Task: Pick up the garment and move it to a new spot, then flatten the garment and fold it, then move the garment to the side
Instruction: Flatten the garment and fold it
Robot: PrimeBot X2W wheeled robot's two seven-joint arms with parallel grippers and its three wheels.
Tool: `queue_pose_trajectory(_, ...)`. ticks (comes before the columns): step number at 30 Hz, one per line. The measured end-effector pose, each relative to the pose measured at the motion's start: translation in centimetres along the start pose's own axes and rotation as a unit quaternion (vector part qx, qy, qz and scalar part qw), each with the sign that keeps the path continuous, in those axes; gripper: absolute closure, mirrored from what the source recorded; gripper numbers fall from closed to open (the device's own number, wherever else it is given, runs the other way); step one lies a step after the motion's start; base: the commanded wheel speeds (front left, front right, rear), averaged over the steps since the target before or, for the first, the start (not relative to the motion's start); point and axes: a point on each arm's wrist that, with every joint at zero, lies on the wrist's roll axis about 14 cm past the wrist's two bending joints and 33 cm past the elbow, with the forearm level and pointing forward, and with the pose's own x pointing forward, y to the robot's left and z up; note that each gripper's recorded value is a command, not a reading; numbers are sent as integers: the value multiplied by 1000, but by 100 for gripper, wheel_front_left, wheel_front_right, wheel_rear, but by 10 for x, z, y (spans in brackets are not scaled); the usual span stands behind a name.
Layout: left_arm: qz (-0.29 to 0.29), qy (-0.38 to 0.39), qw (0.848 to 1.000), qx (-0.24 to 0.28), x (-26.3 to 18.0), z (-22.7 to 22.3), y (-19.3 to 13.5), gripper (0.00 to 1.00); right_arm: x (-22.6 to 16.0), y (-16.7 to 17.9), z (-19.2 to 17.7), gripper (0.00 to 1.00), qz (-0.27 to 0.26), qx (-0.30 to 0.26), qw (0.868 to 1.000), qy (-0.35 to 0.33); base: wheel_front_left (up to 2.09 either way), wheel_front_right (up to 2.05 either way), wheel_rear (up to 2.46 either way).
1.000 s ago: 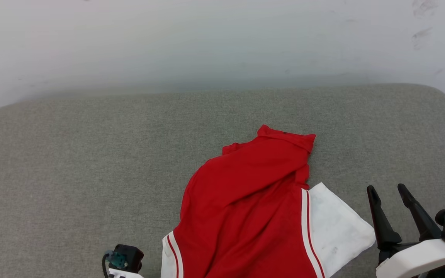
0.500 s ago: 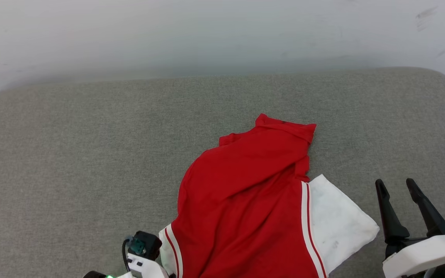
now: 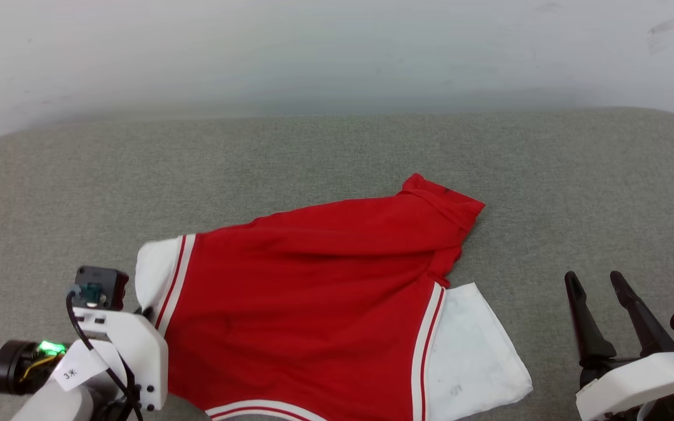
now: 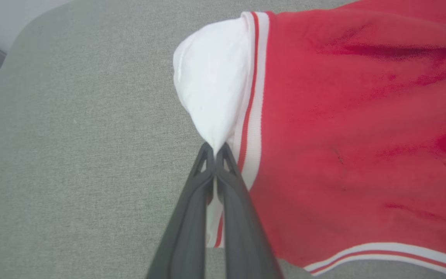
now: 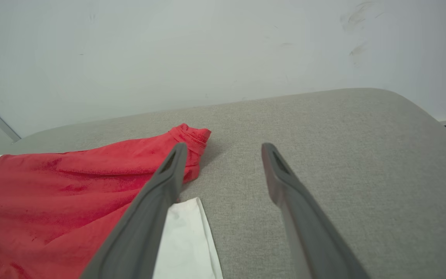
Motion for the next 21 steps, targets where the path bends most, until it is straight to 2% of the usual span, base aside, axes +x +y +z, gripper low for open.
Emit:
queue_pose_trajectory(8,-14,69,995,-70,22,-50,-12,100,4,-8,-11,0,-13,5,1000,16,0,0,0)
queue_pose_trajectory(9,-19,70,994,-77,25,-52,-16,91,5,-9,-11,0,-14,5,1000,17,0,0,0)
queue_pose_trajectory(10,-21,67,994,-83,27,-54,-19,34,5,-10,-12,0,-15,5,1000,18,0,0,0)
queue_pose_trajectory(11,-18,56,994,-90,29,-51,-19,0,5,-12,-12,0,-18,3,1000,19,0,0,0)
queue_pose_trajectory(17,6,-39,993,-111,29,-22,-9,0,5,-13,-12,0,-20,0,1000,19,0,0,0)
queue_pose_trajectory(21,30,-121,986,-113,16,4,2,0,3,-10,-8,0,-15,-4,1000,17,0,0,0)
